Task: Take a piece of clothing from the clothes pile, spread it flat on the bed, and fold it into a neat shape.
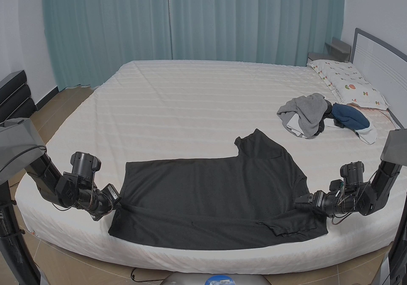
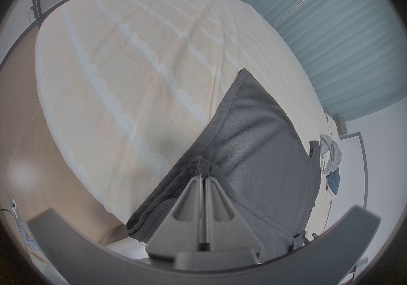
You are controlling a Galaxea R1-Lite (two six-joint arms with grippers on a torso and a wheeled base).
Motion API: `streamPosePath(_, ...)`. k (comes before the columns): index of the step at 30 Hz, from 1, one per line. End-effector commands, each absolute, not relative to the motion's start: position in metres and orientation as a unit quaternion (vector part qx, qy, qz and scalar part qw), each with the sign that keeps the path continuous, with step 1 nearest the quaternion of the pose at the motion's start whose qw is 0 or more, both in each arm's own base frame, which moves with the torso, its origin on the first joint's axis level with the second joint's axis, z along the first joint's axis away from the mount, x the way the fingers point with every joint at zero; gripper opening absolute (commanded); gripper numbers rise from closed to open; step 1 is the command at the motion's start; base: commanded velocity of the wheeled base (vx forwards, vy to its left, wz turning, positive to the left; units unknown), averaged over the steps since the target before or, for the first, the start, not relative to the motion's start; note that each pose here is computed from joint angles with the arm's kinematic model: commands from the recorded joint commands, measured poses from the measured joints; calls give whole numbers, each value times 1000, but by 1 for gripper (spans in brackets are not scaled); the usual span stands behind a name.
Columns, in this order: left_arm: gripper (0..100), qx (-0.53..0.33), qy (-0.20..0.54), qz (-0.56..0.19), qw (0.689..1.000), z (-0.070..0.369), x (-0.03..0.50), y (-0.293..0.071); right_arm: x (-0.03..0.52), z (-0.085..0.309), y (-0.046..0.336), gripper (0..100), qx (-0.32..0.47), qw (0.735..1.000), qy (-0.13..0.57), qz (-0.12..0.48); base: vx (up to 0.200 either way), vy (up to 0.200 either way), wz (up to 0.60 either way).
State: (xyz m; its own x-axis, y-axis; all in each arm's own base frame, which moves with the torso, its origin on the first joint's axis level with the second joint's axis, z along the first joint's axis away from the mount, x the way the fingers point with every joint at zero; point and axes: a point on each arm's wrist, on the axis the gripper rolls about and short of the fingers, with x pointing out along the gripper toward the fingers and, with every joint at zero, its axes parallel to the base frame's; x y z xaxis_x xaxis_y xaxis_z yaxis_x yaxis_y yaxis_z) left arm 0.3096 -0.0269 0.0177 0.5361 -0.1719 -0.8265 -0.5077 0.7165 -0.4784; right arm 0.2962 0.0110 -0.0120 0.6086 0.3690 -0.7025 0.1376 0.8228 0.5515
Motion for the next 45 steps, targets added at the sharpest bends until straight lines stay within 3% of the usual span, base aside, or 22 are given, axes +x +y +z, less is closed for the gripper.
streamPosePath(1, 0, -362, 469, 104, 799, 18, 310, -27, 295, -18, 9, 0, 293, 844, 445, 63, 0, 0, 0)
streamPosePath(10, 0, -362, 468, 102, 800, 21, 309, -28, 294, -13, 0, 0, 307, 844, 437, 57, 0, 0, 0)
streamPosePath(26, 0, -363, 458, 99, 805, 33, 300, -26, 278, 28, -11, 0, 324, 860, 386, 77, 0, 0, 0)
streamPosePath(45, 0, -363, 470, 105, 797, 17, 311, -26, 308, -4, -6, 0, 323, 849, 412, 75, 0, 0, 0)
